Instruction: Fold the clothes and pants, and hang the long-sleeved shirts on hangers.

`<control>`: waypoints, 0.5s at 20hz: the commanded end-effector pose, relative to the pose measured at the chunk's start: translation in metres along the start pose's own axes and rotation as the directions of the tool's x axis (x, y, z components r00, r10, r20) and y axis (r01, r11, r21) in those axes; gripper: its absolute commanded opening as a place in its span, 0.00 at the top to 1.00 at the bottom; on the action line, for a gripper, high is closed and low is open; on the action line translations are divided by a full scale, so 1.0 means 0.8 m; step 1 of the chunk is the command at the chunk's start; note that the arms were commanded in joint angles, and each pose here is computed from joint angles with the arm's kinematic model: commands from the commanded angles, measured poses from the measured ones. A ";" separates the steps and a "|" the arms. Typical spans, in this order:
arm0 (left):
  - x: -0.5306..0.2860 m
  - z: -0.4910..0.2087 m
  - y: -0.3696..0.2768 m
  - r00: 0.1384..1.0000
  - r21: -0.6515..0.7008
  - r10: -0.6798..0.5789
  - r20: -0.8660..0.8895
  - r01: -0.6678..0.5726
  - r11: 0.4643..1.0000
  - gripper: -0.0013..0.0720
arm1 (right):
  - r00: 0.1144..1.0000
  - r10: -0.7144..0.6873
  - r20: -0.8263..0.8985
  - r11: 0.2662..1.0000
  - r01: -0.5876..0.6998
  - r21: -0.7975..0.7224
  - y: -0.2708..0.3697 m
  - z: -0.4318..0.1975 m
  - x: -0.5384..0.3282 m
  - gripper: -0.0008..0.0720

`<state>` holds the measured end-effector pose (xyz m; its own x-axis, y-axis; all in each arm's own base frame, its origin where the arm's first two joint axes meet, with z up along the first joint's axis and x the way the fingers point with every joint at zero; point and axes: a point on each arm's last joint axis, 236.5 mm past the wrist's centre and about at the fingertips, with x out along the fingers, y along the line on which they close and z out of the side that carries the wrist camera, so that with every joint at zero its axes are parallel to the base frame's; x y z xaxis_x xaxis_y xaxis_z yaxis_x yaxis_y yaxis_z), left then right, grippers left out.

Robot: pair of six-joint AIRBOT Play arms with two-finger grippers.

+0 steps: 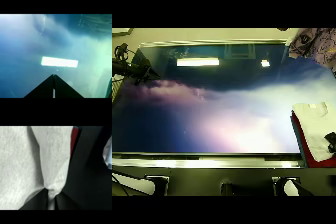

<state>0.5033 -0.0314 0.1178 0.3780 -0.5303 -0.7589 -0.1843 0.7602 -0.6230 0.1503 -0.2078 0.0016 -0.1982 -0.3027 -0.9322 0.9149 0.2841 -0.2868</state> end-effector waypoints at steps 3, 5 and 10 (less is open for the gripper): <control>0.000 0.000 0.000 1.000 0.000 0.000 -0.001 0.000 1.000 0.96 | 0.998 -0.060 0.002 0.997 0.060 -0.052 -0.018 0.001 0.000 0.40; 0.000 0.000 0.000 1.000 0.000 0.000 -0.001 0.000 1.000 0.96 | 0.998 -0.058 0.017 0.996 0.060 -0.073 -0.018 0.006 -0.002 0.39; 0.000 0.000 0.004 1.000 0.007 0.015 0.001 -0.015 1.000 0.96 | 0.878 0.477 0.029 0.816 -0.430 -0.387 0.154 0.001 -0.066 0.72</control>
<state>0.5031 -0.0312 0.1174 0.3773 -0.5287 -0.7603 -0.1844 0.7617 -0.6212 0.1960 -0.1964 0.0049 -0.0255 -0.2752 -0.9611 0.8438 0.5096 -0.1684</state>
